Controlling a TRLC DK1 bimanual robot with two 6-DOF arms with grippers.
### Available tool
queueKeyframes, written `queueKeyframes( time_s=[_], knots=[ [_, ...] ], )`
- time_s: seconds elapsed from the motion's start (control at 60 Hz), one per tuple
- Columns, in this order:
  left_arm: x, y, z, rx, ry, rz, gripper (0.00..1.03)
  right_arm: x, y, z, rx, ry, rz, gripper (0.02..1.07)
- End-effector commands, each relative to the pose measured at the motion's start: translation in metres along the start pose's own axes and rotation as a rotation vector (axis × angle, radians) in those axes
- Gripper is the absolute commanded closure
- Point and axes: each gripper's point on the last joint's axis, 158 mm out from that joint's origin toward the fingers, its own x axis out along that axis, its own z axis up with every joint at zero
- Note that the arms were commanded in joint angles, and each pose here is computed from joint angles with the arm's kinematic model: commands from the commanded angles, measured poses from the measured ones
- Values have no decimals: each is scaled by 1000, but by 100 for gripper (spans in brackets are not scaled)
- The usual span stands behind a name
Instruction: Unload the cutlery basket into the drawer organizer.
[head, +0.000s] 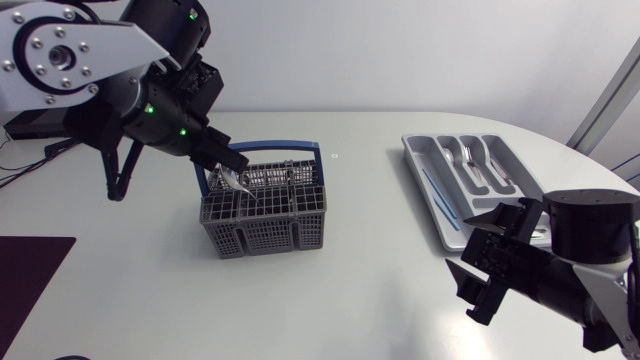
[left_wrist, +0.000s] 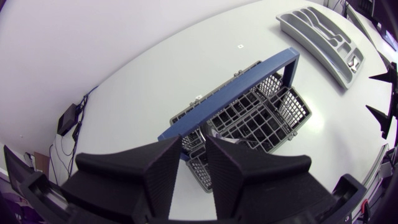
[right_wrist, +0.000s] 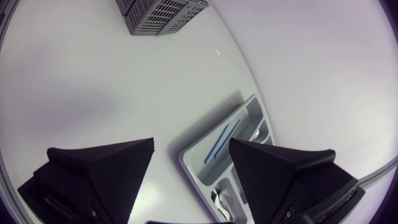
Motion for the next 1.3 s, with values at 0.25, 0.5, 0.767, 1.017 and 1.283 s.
queueKeyframes(
  time_s=[0.25,0.5,0.767,1.017,1.283],
  knots=[
    [15,-10,-11,-19,54,-28,75,0,7,-5,-21,9,12,20],
    [35,-14,-23,-20,112,-34,75,-1,6,-6,-26,10,7,20],
    [49,-12,-25,-36,128,-25,89,0,9,-6,-29,9,16,20],
    [54,-23,-21,-21,106,-37,100,0,9,-8,-34,13,16,20],
    [35,-33,-8,9,24,-58,100,0,9,-7,-35,13,16,20]
  ],
)
